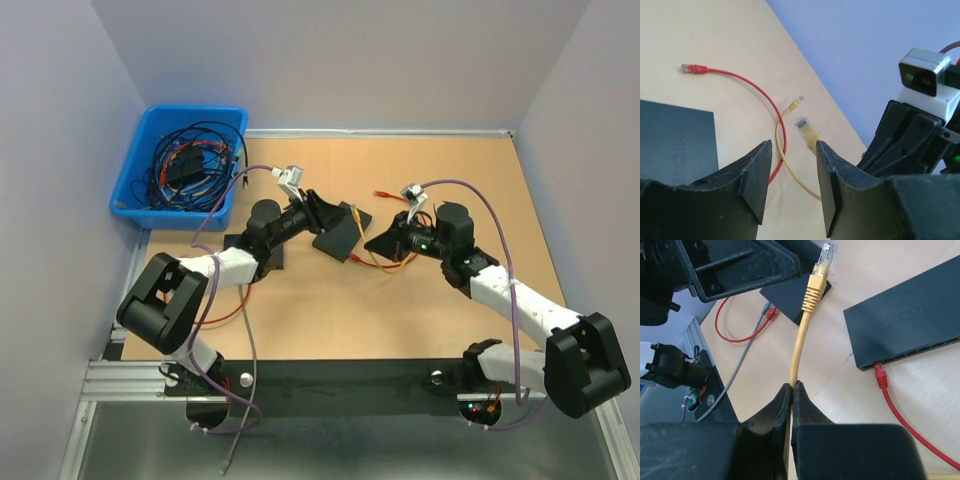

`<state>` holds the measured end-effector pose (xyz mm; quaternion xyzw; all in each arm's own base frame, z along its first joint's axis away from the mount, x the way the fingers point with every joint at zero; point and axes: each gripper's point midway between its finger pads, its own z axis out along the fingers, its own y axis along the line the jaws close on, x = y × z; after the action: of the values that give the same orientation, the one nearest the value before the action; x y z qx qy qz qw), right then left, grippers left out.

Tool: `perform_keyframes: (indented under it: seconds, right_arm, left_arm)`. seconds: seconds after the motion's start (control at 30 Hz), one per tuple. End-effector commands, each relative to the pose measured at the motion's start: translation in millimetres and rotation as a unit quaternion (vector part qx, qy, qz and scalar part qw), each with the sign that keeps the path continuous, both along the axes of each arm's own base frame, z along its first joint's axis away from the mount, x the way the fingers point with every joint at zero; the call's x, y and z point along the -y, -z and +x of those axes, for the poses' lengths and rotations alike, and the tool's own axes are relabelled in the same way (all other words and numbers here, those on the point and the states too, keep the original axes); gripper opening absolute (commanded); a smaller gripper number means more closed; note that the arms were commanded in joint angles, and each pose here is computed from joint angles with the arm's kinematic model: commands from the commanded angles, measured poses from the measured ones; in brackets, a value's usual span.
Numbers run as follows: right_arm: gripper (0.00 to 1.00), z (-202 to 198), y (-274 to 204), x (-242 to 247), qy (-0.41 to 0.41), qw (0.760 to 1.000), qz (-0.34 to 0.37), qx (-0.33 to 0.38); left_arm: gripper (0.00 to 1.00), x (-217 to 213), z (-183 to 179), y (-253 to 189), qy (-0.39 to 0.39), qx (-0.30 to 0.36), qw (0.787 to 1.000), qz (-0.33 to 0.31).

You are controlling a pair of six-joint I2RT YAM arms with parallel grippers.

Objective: Insert the plug into the switch port

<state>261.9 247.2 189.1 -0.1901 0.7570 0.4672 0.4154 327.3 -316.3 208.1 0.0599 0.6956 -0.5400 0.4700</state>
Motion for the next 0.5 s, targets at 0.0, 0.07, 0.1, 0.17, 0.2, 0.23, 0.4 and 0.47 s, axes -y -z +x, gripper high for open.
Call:
perform_keyframes:
  seconds: [0.0, 0.07, 0.1, 0.17, 0.2, 0.23, 0.4, 0.47]
  right_arm:
    - [0.01, -3, -15, -7, -0.021, 0.999, 0.021, 0.029]
    - [0.01, -3, -15, -8, -0.022, 0.999, 0.021, 0.028]
    - [0.0, -3, -14, -8, -0.022, 0.999, 0.02, 0.028]
    - [0.0, -4, -14, -9, -0.024, 0.999, 0.019, 0.029]
    - [0.0, -4, -14, -9, -0.024, 0.999, 0.019, 0.029]
    - [0.01, -5, -13, -10, -0.026, 0.999, 0.019, 0.028]
    - [0.0, -5, -15, -10, -0.025, 0.999, 0.019, 0.032]
    - [0.01, -5, -16, -9, -0.024, 0.999, 0.02, 0.034]
  left_arm:
    - [0.51, 9, 6, -46, 0.003, 0.059, 0.997, -0.041]
    - [0.51, 12, 7, -48, 0.006, 0.061, 0.997, -0.042]
    - [0.51, 14, 7, -49, 0.006, 0.061, 0.997, -0.042]
    - [0.51, 16, 9, -49, 0.005, 0.057, 0.998, -0.04]
    - [0.51, 18, 10, -50, 0.005, 0.057, 0.998, -0.04]
    - [0.51, 19, 11, -49, 0.004, 0.055, 0.998, -0.039]
    - [0.5, 28, 17, -44, 0.002, 0.044, 0.999, -0.026]
    - [0.49, 30, 19, -40, -0.001, 0.039, 0.999, -0.021]
